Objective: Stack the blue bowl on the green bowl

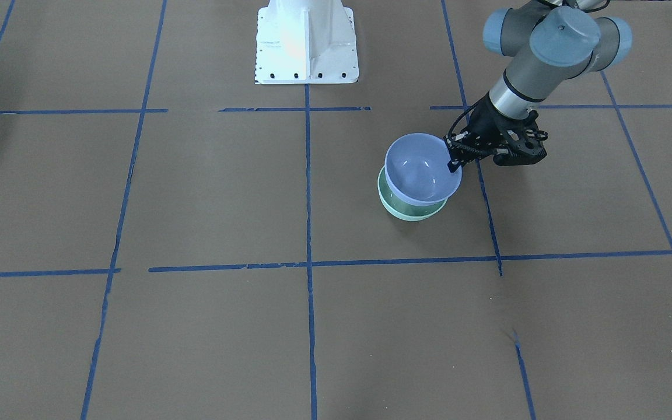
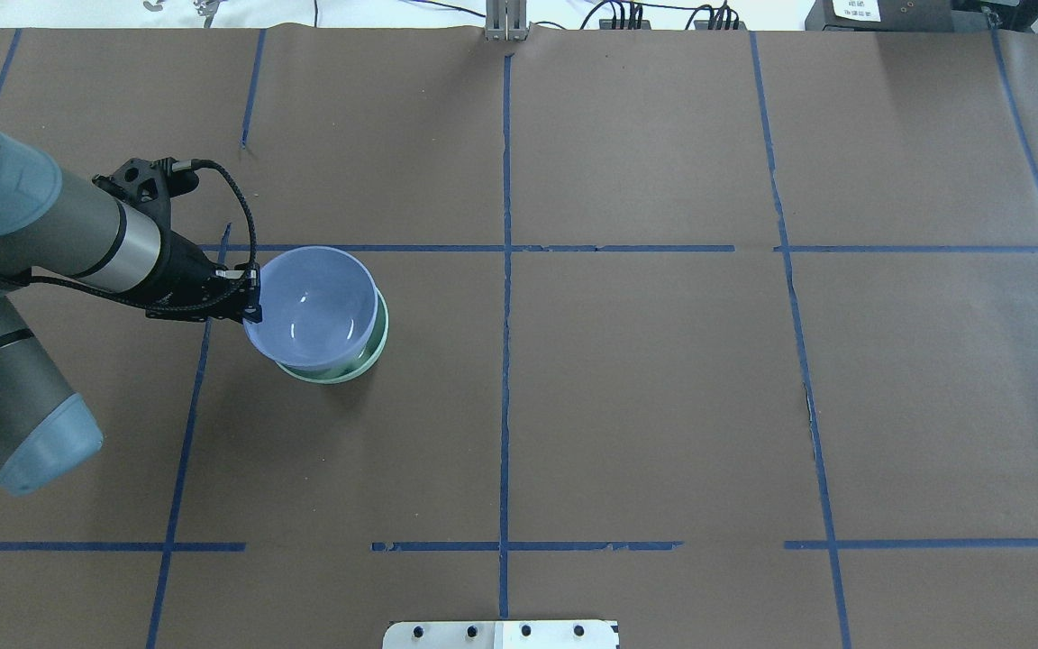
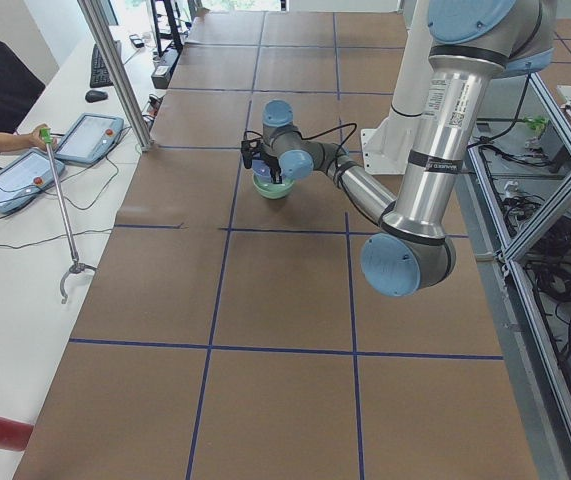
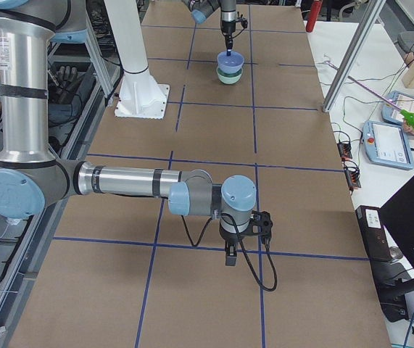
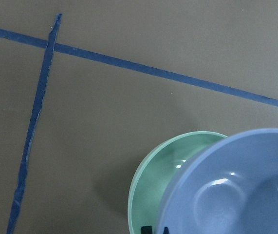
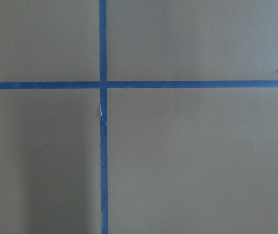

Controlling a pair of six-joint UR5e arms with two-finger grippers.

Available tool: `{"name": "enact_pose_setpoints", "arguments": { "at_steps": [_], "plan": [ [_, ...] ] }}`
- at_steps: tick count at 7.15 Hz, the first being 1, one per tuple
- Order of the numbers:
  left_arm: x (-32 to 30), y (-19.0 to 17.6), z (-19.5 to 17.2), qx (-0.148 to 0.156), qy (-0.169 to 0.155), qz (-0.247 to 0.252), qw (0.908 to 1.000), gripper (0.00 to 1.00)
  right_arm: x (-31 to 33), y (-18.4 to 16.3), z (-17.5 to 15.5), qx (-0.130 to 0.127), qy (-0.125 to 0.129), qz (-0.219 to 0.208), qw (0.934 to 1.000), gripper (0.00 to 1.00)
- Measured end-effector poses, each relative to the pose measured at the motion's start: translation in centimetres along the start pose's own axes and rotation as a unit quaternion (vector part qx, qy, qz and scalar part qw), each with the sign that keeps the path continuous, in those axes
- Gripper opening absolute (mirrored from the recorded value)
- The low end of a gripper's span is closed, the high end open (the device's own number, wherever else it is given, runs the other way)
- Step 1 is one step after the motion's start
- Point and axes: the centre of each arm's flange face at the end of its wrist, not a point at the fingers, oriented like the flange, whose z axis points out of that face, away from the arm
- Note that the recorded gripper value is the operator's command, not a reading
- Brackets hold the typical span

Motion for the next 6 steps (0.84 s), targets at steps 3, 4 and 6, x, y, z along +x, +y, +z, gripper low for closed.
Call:
{"name": "enact_pose_setpoints", "arguments": {
  "at_steps": [3,4,6],
  "plan": [
    [0.3,0.1,-0.3,0.002,0.006,0.014,0.9999,1.00,0.0,0.0,0.0,0.000,0.000,0.000,1.0000,1.00],
    [0.6,0.2,-0.8,0.005,0.011,0.032,0.9994,1.00,0.0,0.0,0.0,0.000,0.000,0.000,1.0000,1.00],
    [-0.3,-1.6,-3.4,0.024,0.005,0.110,0.9936,1.00,0.0,0.0,0.0,0.000,0.000,0.000,1.0000,1.00]
  ]
}}
